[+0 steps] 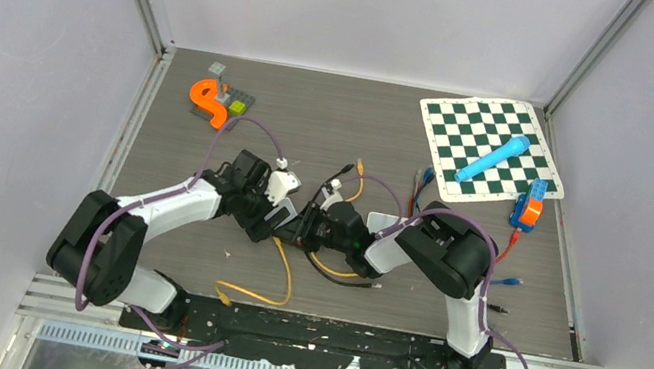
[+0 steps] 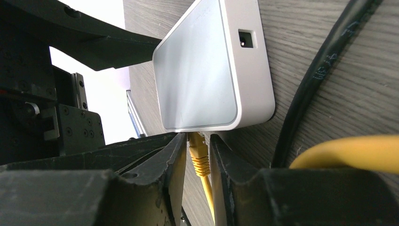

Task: Pull the plug from the switch port
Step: Pull the connector from the switch port.

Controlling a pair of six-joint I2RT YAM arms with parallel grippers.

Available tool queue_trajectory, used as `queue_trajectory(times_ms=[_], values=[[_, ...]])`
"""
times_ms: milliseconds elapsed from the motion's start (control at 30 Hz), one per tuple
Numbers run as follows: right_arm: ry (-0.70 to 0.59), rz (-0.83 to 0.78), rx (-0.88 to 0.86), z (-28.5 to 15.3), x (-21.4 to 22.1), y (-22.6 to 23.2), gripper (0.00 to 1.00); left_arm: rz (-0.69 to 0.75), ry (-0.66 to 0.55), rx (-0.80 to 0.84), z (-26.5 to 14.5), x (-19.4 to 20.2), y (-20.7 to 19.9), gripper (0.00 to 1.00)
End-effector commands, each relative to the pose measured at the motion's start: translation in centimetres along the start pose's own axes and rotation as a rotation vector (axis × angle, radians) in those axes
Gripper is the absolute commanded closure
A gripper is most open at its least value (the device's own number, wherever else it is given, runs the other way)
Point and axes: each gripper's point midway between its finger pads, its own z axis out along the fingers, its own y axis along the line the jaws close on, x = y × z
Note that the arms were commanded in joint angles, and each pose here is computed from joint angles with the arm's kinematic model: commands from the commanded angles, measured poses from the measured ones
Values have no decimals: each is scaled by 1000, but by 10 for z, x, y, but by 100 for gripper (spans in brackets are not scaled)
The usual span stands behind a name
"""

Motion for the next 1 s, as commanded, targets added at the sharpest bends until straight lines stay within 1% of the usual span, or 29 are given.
queue_trajectory(times_ms=[0,133,233,300,400,467,533,633,800,967], values=[[-21,-84,-7,-1,-6,13,68,10,-59,50,-1,-17,-8,26],[-20,-79,-48,0,-6,26,65,7,-57,52,0,-17,-8,26],[-1,-43,-63,6,-2,24,68,7,-57,54,-1,-16,-9,26],[0,-34,-61,8,-2,21,73,9,-61,53,-2,-17,-8,26],[-7,-42,-35,5,-2,15,85,9,-63,53,-2,-17,-8,26],[-11,-67,1,3,-3,11,91,6,-61,48,-1,-17,-8,26],[-15,-97,37,0,-5,6,94,4,-57,45,-1,-16,-7,26],[-16,-127,47,-3,-5,6,95,2,-56,39,-1,-17,-6,26],[17,-151,15,-10,3,9,95,-2,-53,25,0,-16,-3,26],[48,-166,22,-18,12,3,95,-5,-44,22,2,-15,-3,26]])
